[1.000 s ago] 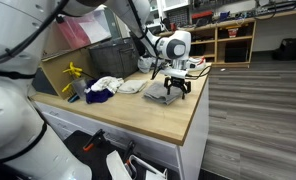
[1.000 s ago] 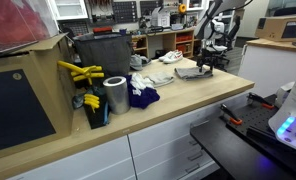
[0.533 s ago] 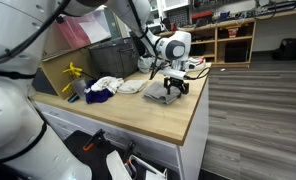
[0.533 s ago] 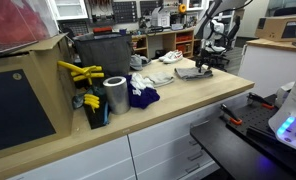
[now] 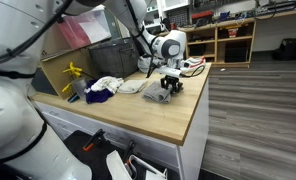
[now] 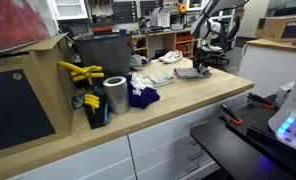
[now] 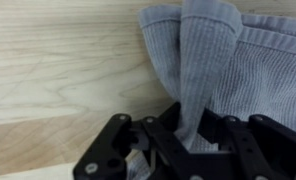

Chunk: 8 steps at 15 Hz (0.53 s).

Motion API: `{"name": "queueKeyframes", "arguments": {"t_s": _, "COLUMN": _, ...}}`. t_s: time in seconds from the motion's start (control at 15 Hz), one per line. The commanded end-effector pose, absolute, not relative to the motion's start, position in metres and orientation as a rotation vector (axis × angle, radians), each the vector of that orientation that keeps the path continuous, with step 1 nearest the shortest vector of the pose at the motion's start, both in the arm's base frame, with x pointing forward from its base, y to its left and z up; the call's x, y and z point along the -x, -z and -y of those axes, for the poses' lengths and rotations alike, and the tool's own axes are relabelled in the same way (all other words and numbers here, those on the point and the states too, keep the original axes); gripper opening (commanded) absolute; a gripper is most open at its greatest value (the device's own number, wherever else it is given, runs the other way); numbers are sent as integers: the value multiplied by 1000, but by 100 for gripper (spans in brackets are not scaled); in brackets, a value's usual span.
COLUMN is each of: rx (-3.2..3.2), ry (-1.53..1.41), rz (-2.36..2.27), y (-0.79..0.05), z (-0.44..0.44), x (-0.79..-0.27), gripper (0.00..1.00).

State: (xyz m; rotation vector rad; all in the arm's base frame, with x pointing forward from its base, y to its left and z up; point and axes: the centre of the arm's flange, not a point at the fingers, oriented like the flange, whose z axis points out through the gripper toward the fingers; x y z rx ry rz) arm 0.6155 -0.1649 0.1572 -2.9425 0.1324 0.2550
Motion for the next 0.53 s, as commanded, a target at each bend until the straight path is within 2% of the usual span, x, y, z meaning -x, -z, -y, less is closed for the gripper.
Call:
{"name": "queueKeyframes", "arguments": {"t_s": 0.0, "rx": 3037, "ry": -219, "rz": 0, "y": -194, "z": 145, "x": -607, "gripper": 0}}
{"name": "queueKeyframes", "arguments": {"t_s": 0.07, "rx": 3072, "ry": -221, "rz": 39, "y": -205, "z": 141, "x": -608, "gripper": 3}}
{"name": "queueKeyframes", "arguments": {"t_s": 0.47, "rx": 3284, "ry": -268, "rz": 369, "y": -251, "z": 96, "x": -612, "gripper": 3}}
